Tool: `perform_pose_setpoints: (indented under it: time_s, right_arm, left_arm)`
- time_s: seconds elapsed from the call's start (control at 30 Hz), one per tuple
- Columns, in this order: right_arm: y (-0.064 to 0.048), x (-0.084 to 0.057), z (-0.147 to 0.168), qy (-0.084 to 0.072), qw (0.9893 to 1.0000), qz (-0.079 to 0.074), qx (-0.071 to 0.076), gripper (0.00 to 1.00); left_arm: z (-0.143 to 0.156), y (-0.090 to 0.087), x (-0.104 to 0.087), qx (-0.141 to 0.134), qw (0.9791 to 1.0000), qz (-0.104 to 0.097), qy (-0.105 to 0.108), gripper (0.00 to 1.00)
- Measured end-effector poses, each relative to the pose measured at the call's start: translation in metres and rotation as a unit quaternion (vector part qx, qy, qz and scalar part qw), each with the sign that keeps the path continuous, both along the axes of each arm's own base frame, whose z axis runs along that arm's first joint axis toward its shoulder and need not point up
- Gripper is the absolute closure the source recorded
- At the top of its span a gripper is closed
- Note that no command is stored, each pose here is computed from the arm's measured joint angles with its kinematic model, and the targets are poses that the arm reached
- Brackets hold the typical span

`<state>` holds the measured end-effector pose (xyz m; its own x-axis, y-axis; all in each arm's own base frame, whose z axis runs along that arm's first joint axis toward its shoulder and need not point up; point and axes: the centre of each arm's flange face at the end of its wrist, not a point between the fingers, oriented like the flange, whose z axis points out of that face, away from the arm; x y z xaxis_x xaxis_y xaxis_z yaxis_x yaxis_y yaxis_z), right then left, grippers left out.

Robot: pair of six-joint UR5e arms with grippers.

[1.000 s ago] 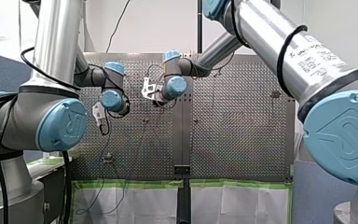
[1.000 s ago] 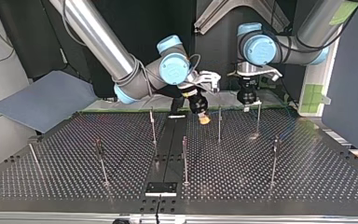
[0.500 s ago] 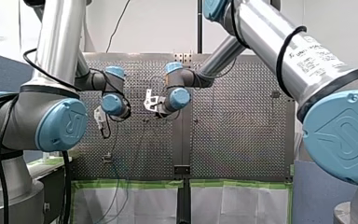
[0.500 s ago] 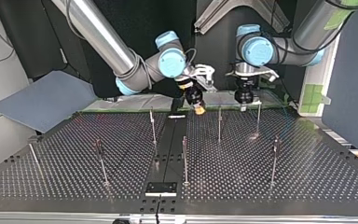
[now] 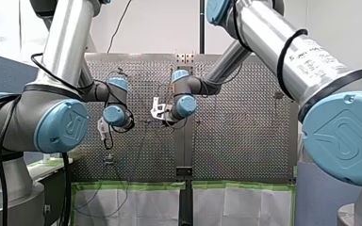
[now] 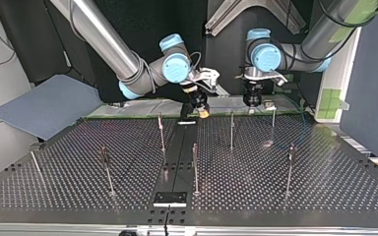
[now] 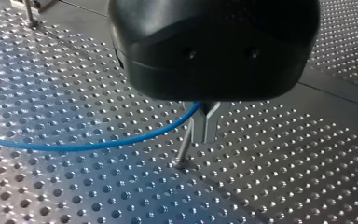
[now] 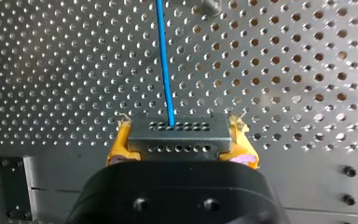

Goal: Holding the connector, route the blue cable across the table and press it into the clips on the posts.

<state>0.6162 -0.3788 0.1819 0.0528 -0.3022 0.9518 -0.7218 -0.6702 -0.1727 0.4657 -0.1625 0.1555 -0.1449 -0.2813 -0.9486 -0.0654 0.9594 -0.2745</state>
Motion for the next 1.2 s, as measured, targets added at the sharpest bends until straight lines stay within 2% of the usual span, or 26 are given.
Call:
perform_pose_setpoints:
  time_s: [0.23,0.53,0.73,0.93,1.07,1.2]
  right_arm:
    - [-0.011,-0.002,-0.008,-0.010,0.9999,-0.005,-0.001,1.00]
    - [-0.025,-0.008,-0.006,-0.016,0.9998,-0.010,-0.005,1.00]
    - [-0.033,-0.013,-0.006,-0.018,0.9997,-0.014,-0.003,1.00]
    - [-0.042,-0.019,-0.007,-0.019,0.9996,-0.019,-0.002,1.00]
    - [-0.046,-0.021,-0.007,-0.020,0.9996,-0.018,-0.002,1.00]
    - [-0.049,-0.022,-0.006,-0.025,0.9996,-0.016,-0.005,1.00]
  left_arm:
    - [-0.013,0.000,0.009,0.001,1.0000,-0.001,0.004,1.00]
    - [-0.005,0.003,0.024,-0.002,0.9999,0.002,-0.012,1.00]
    - [-0.002,0.004,0.029,-0.013,0.9997,-0.004,-0.018,1.00]
    - [-0.013,0.003,0.035,-0.016,0.9998,-0.013,-0.009,1.00]
    - [-0.026,0.004,0.043,-0.015,0.9999,-0.008,-0.003,1.00]
    - [-0.029,0.006,0.052,-0.015,0.9999,-0.003,-0.008,1.00]
